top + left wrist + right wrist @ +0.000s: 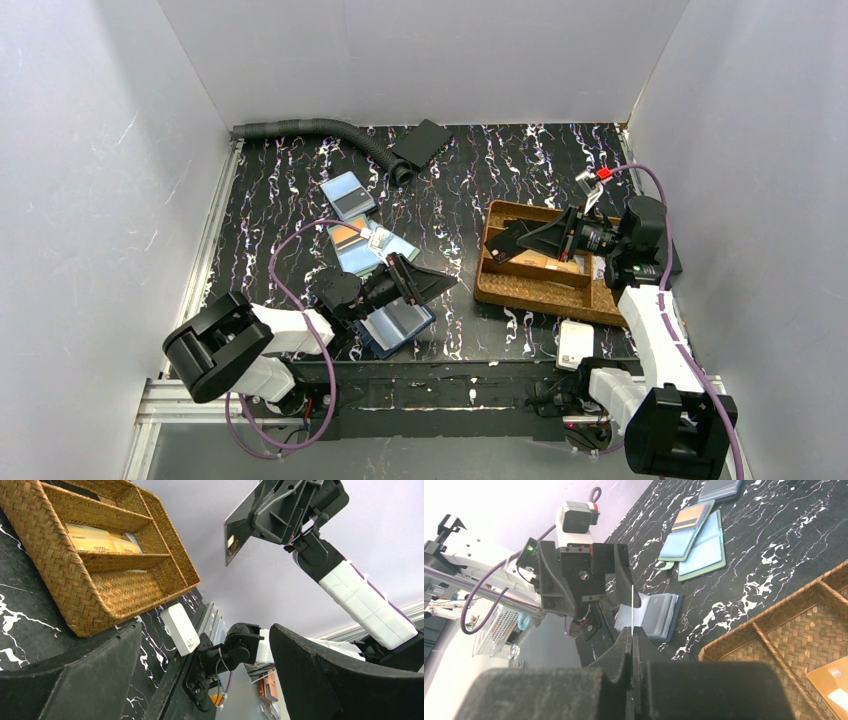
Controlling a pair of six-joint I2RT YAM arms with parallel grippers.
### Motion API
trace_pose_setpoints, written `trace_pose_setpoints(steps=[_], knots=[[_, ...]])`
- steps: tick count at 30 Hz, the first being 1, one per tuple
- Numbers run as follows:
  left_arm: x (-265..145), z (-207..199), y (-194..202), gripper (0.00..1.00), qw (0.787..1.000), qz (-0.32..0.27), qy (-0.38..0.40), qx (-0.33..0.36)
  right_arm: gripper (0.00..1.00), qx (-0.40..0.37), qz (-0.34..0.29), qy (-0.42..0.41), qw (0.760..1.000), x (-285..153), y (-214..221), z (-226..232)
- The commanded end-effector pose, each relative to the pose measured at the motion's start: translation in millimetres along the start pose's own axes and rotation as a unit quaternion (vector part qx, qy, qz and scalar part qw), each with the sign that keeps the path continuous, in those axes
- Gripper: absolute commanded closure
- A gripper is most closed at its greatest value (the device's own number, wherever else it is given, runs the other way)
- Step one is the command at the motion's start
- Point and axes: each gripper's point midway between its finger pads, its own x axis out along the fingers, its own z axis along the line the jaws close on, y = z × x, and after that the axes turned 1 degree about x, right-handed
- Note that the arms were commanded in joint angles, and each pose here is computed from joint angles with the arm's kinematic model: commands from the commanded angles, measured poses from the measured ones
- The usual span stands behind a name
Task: Take the credit cards out of the card holder
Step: Place the credit card in the storage box.
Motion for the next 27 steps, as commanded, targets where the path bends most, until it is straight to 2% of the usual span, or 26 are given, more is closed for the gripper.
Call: trace_pose_setpoints(steps=[1,9,20,23,27], knots=[[4,-11,-2,0.02,1.0,0.0,0.023,0.005,0.99,-0.033,-0.011,-0.015,0.999,-4,-10,20],[24,-24,-5,0.02,0.999,0.007,0.045,0.009,0.99,-0.017,-0.014,-0.016,1.0,-3,-13,22],[77,-34,-14,0.02,0.998,-0.011,0.061,-0.012,0.99,0.016,-0.014,-0.018,1.0,-1,-13,15],[87,-37,-13,0.07,0.997,-0.004,0.072,-0.026,0.99,0.023,-0.014,-0.015,1.0,0,-13,12],[95,-42,-10,0.19,0.996,0.005,0.084,-0.031,0.99,0.031,-0.013,-0.013,0.999,1,-12,7]])
